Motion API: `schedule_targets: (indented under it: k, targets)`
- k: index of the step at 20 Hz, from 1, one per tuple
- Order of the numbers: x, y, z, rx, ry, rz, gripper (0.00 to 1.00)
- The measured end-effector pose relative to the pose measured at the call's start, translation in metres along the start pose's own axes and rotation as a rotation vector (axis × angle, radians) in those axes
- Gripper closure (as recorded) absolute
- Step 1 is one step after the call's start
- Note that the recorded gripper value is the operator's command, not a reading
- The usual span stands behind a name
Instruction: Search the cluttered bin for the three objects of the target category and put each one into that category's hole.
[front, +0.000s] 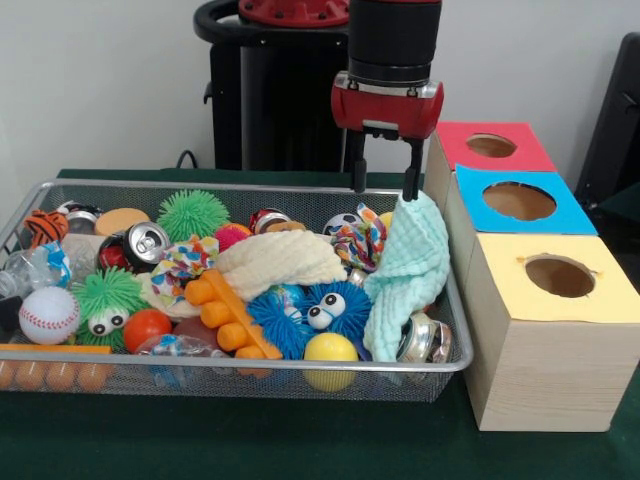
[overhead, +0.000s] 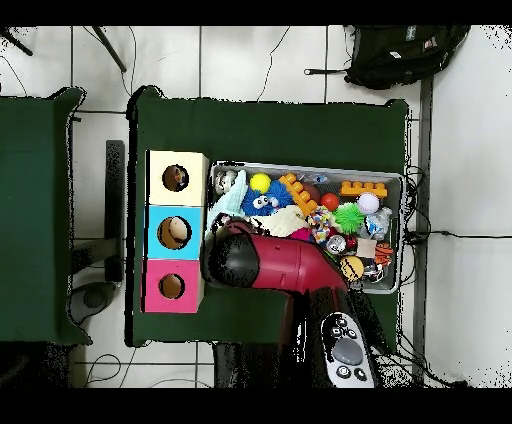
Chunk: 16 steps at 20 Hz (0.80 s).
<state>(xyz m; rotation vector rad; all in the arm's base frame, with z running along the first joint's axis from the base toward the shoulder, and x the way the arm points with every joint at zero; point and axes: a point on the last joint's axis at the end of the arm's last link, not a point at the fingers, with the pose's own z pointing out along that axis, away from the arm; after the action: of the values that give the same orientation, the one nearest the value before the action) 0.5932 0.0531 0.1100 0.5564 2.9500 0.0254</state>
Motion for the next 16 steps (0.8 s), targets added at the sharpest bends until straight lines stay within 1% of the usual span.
schedule_targets:
  k: [8,16]
  targets:
    - [-0.0081,0.0036,-0.0025,-0.004,-0.018,-0.003,0.0]
    - [-0.0061,0.0095,-0.0041,-0.005,-0.021,-0.017,0.0]
